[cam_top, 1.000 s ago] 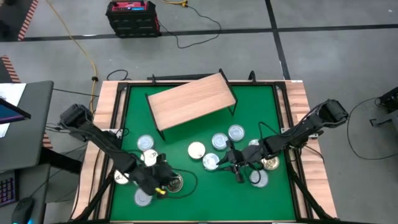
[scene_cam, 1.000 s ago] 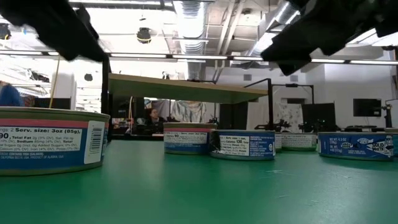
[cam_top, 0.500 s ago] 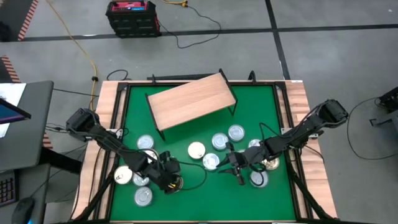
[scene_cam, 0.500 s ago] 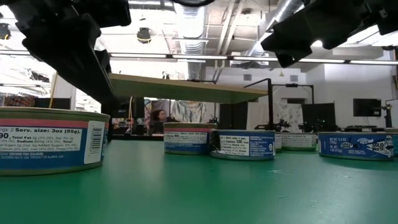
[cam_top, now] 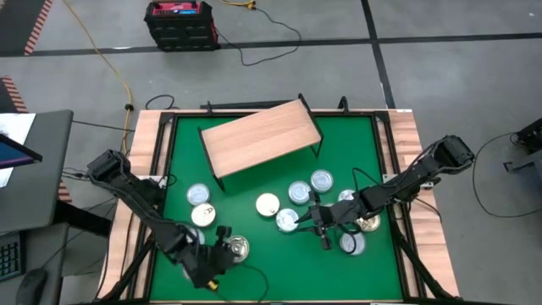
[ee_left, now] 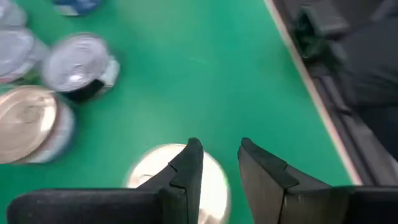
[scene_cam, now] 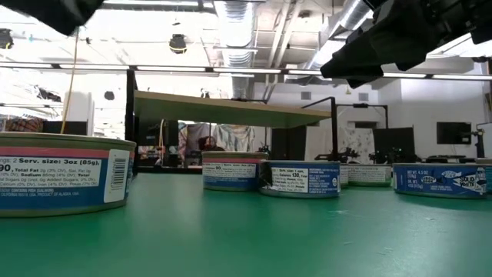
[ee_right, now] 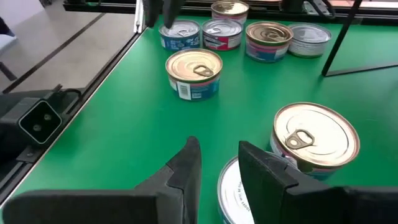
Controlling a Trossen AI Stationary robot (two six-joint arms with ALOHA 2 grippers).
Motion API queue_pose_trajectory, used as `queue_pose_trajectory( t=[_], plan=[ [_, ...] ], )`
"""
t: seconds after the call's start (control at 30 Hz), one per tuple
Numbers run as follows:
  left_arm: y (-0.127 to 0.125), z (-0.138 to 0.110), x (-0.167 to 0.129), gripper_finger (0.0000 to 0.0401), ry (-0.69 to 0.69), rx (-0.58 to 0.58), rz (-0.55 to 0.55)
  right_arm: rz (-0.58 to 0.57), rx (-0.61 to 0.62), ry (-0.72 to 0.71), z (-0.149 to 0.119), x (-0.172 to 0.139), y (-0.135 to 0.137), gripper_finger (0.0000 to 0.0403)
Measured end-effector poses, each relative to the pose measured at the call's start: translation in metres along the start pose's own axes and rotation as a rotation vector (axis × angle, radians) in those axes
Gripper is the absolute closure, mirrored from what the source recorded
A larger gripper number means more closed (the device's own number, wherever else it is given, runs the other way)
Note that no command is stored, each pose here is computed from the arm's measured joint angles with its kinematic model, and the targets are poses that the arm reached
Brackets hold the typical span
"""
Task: Stack canned seafood by type on shelf
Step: Put the blue pink tuna can on the shelf
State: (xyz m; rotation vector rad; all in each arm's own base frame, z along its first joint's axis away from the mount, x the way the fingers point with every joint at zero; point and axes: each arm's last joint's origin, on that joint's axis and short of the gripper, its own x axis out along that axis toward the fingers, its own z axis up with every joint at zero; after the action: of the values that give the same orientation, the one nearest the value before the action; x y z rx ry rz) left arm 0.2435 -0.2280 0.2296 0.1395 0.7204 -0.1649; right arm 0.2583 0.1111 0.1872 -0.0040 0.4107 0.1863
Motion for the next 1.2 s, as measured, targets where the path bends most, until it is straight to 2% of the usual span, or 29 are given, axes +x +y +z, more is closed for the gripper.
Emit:
queue_pose_trajectory(
  t=[0.13, 0.3, 0.37, 0.57, 0.67, 0.8, 1.07, 1.2],
  plan=[
    [-0.007, -0.011, -0.004, 0.0307, 0.095, -0.024, -0.062, -0.004, 0.001, -0.001, 0.0, 0.0, -0.001, 0.0266],
    [-0.005, -0.029, -0.01, 0.0307, 0.225, 0.025, 0.049, -0.005, -0.005, -0.003, 0.0, 0.0, -0.001, 0.0266],
    [-0.005, -0.031, -0.012, 0.0307, 0.227, 0.086, 0.078, -0.004, -0.005, -0.002, 0.0, 0.0, -0.001, 0.0266],
    [-0.013, -0.037, 0.0, 0.0307, 0.225, 0.385, 0.081, -0.004, -0.008, -0.001, 0.0, 0.0, -0.001, 0.0266],
    [-0.019, -0.046, 0.016, 0.0307, 0.258, 0.485, 0.079, -0.005, -0.01, 0.003, 0.0, 0.0, -0.001, 0.0266],
    [-0.025, -0.053, 0.027, 0.0307, 0.269, 0.59, 0.146, -0.004, -0.024, 0.0, 0.0, 0.0, -0.001, 0.0266],
    [-0.021, -0.05, 0.035, 0.0315, 0.211, 0.684, 0.341, -0.012, -0.019, -0.005, 0.001, 0.001, -0.004, 0.0266],
    [-0.004, -0.051, 0.047, 0.0328, 0.259, 0.642, 0.354, -0.014, -0.015, -0.017, 0.002, 0.001, -0.005, 0.0266]
  ],
)
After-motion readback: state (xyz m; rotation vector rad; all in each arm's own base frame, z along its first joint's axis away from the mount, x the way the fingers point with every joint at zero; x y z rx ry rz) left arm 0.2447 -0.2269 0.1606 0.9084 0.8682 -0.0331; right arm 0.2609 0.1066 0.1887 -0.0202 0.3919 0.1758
